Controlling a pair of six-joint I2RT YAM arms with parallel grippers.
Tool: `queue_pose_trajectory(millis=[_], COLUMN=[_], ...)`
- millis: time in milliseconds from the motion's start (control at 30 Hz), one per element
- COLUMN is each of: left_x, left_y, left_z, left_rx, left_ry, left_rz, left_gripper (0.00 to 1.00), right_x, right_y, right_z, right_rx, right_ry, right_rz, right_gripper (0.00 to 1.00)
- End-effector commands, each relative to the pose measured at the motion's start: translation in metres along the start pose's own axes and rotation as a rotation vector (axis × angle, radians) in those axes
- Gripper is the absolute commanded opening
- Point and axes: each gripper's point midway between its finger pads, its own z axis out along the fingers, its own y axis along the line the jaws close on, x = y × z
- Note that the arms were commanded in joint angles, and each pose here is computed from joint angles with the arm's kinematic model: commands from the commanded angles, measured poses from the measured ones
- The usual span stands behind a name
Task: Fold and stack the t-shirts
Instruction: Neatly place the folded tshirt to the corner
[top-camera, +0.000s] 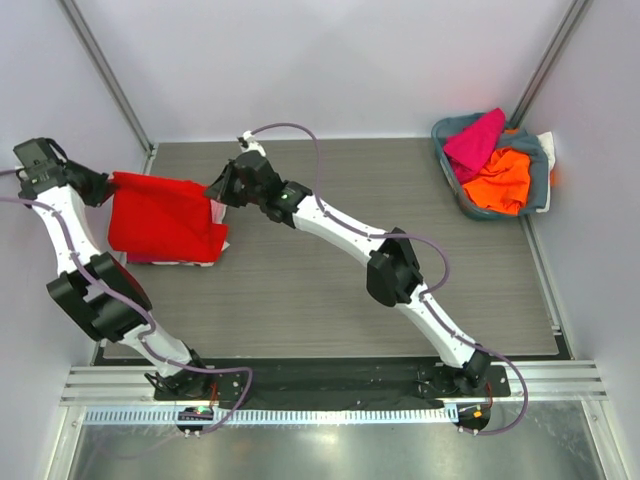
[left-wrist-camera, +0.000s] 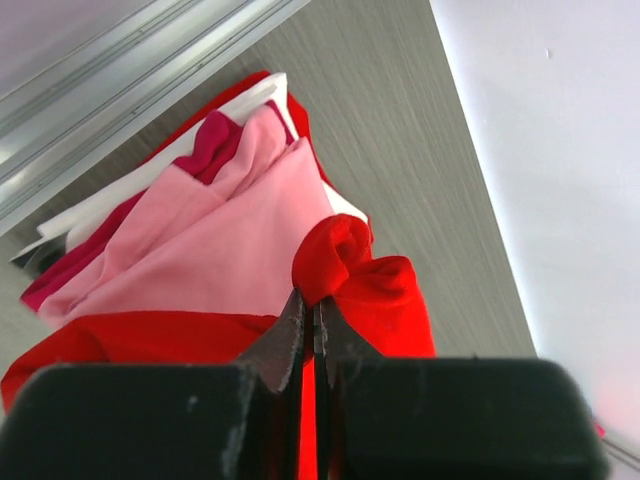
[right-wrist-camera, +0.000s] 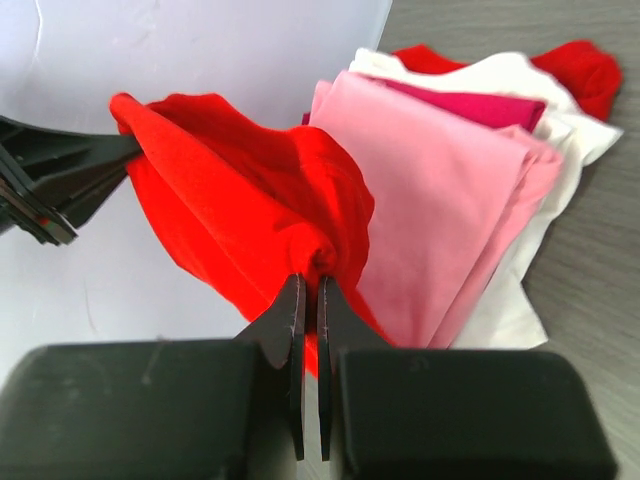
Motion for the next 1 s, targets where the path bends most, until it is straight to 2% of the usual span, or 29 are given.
queue_pose_trajectory(millis=[0, 333, 400, 433, 467, 500, 533, 567, 600, 700, 767, 800, 967], left_x=[-0.026, -0.021, -0.02, -0.019, -0.016, -0.012, -0.014, -0.012, -0.013, -0.01, -0.019, -0.02, -0.012], left_y=[-0.016, -0.018, -0.022, -0.025, -0.024, -0.024, -0.026, -0.024, -0.023, -0.029, -0.035, -0.037, -0.056], left_z=[0.017, 0.057, 0.068, 0.073, 0.084, 0.087, 0.089, 0.092, 0.091, 0.084, 0.075, 0.069, 0.035], left_rx=[0.08, 0.098, 0.129, 0.145, 0.149, 0.132, 0.131, 0.119, 0.109, 0.127, 0.123, 0.125, 0.202], left_ry=[-0.056, -0.025, -0.011, 0.0, 0.024, 0.046, 0.046, 0.051, 0.046, 0.065, 0.044, 0.044, 0.061], left_rz=[-0.034, -0.074, -0.093, -0.115, -0.121, -0.132, -0.129, -0.125, -0.125, -0.089, -0.071, -0.062, -0.037], left_gripper=[0.0, 0.0, 0.07, 0.12, 0.19, 0.34, 0.37, 0.44, 0.47, 0.6, 0.61, 0.61, 0.59], right_x=[-0.028, -0.037, -0.038, -0.042, -0.042, -0.04, -0.041, -0.043, -0.047, -0.054, -0.059, -0.059, -0.06], right_y=[0.015, -0.019, -0.025, -0.024, -0.028, -0.03, -0.031, -0.032, -0.032, -0.033, -0.029, -0.027, -0.017], right_z=[0.001, 0.025, 0.029, 0.03, 0.032, 0.034, 0.035, 0.035, 0.033, 0.027, 0.02, 0.017, -0.005], right_rx=[-0.073, -0.09, -0.097, -0.11, -0.111, -0.118, -0.12, -0.12, -0.12, -0.128, -0.127, -0.129, -0.131], right_ry=[-0.064, -0.083, -0.091, -0.101, -0.101, -0.095, -0.094, -0.096, -0.1, -0.11, -0.114, -0.109, -0.074], right_rz=[0.033, 0.114, 0.136, 0.141, 0.149, 0.148, 0.144, 0.141, 0.137, 0.11, 0.081, 0.072, 0.009], right_gripper=[0.01, 0.01, 0.01, 0.06, 0.18, 0.56, 0.78, 0.92, 0.97, 0.89, 0.82, 0.75, 0.58])
